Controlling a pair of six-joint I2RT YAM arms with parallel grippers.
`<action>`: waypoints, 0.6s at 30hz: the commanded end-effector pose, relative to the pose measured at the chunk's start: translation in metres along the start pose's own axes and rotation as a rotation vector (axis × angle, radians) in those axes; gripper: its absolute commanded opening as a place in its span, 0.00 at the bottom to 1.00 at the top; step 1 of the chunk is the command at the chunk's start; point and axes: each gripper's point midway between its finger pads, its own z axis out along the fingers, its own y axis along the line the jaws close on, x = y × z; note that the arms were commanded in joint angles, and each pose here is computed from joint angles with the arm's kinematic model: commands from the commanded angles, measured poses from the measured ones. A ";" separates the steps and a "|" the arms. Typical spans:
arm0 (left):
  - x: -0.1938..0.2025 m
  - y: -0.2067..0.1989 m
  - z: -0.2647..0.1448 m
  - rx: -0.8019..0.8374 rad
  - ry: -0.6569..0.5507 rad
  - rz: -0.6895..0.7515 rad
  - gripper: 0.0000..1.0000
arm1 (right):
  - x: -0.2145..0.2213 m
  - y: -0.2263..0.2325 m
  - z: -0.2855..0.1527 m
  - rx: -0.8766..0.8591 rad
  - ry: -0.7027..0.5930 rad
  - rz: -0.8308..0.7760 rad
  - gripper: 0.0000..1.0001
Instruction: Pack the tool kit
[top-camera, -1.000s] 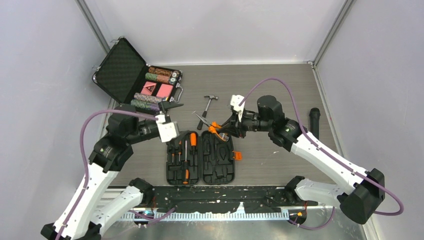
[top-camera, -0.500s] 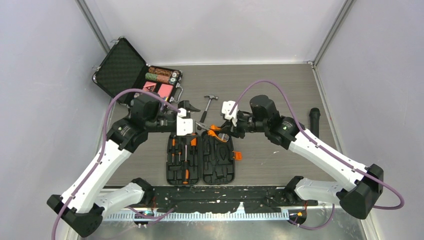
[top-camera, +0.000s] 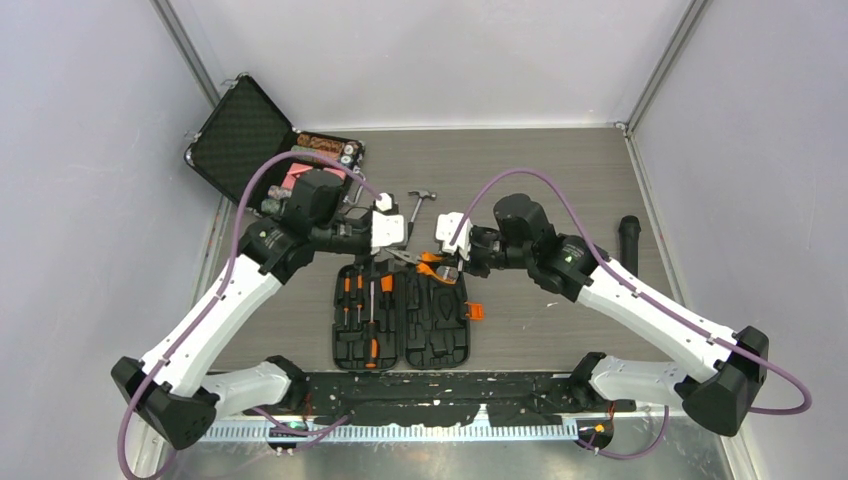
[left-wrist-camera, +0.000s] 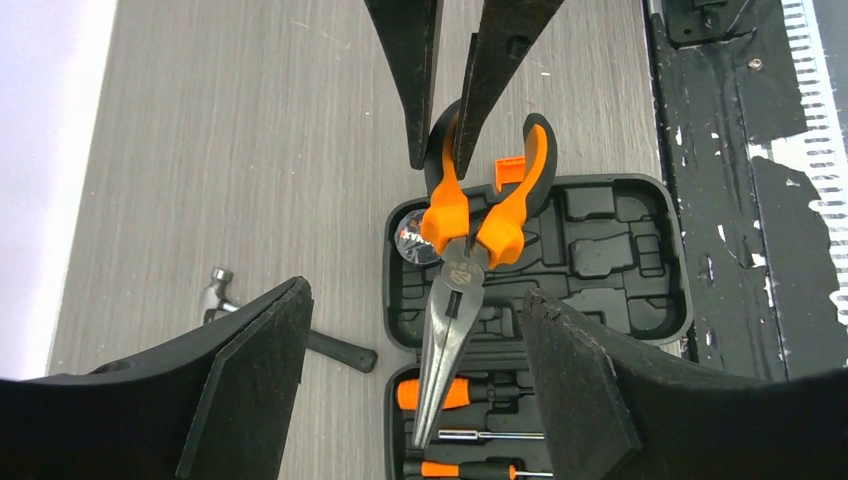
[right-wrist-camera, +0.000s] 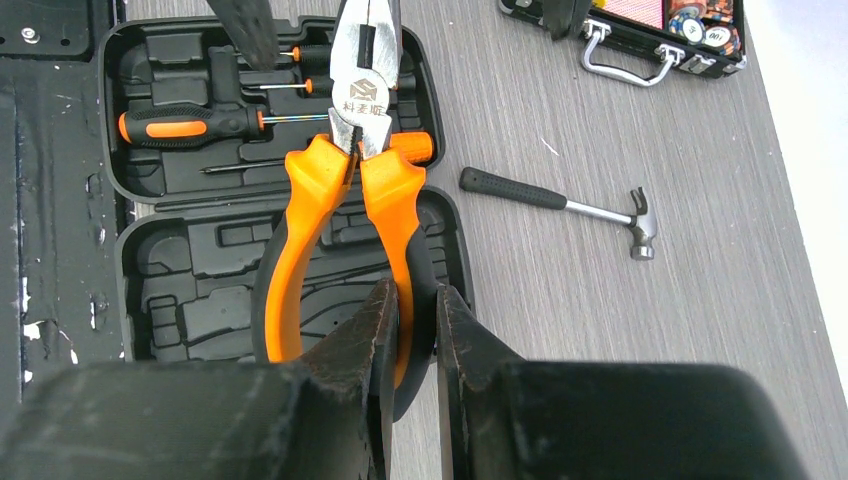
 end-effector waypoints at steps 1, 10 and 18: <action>-0.012 -0.002 0.001 0.030 -0.011 -0.024 0.76 | -0.039 -0.016 -0.006 0.058 -0.095 -0.074 0.05; 0.004 -0.008 0.012 0.075 0.072 -0.065 0.59 | -0.043 -0.013 -0.003 0.041 -0.095 -0.078 0.05; 0.007 -0.017 0.017 0.125 0.083 -0.078 0.36 | -0.041 -0.011 0.001 0.033 -0.094 -0.067 0.05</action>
